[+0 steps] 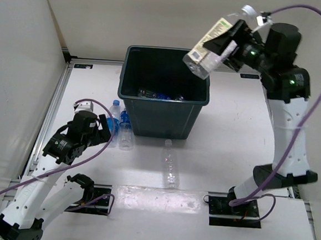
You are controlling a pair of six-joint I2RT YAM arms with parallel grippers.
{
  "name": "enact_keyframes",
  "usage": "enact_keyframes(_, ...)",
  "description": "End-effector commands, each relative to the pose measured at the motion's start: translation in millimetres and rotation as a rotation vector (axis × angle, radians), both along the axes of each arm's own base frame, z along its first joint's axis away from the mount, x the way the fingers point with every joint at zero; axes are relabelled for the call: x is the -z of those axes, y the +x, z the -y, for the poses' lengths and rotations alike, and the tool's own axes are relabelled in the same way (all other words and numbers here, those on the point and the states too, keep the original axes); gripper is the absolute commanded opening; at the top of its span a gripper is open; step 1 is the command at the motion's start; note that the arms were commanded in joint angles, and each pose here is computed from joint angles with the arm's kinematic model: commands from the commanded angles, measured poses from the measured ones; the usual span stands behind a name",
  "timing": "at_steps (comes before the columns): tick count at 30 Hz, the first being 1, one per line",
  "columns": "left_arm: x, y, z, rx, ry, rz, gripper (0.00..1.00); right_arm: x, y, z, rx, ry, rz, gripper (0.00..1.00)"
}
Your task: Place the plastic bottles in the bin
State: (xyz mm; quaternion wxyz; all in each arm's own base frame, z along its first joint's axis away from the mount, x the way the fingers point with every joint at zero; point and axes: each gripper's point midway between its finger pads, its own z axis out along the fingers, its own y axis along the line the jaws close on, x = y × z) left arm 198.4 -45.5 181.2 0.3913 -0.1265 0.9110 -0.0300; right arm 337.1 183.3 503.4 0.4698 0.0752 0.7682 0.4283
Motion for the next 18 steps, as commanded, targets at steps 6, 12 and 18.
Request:
enact_keyframes(6,-14,2,7,0.046,-0.014,0.016,1.00,40,-7,-42,-0.111,-0.154,-0.121,0.90)
enact_keyframes(12,-7,-1,13,0.050,-0.039,-0.022,1.00,39,-19,-35,-0.119,-0.171,-0.103,0.90)
enact_keyframes(18,-1,-1,17,0.046,-0.054,-0.064,1.00,40,-24,-27,-0.120,-0.193,-0.089,0.90)
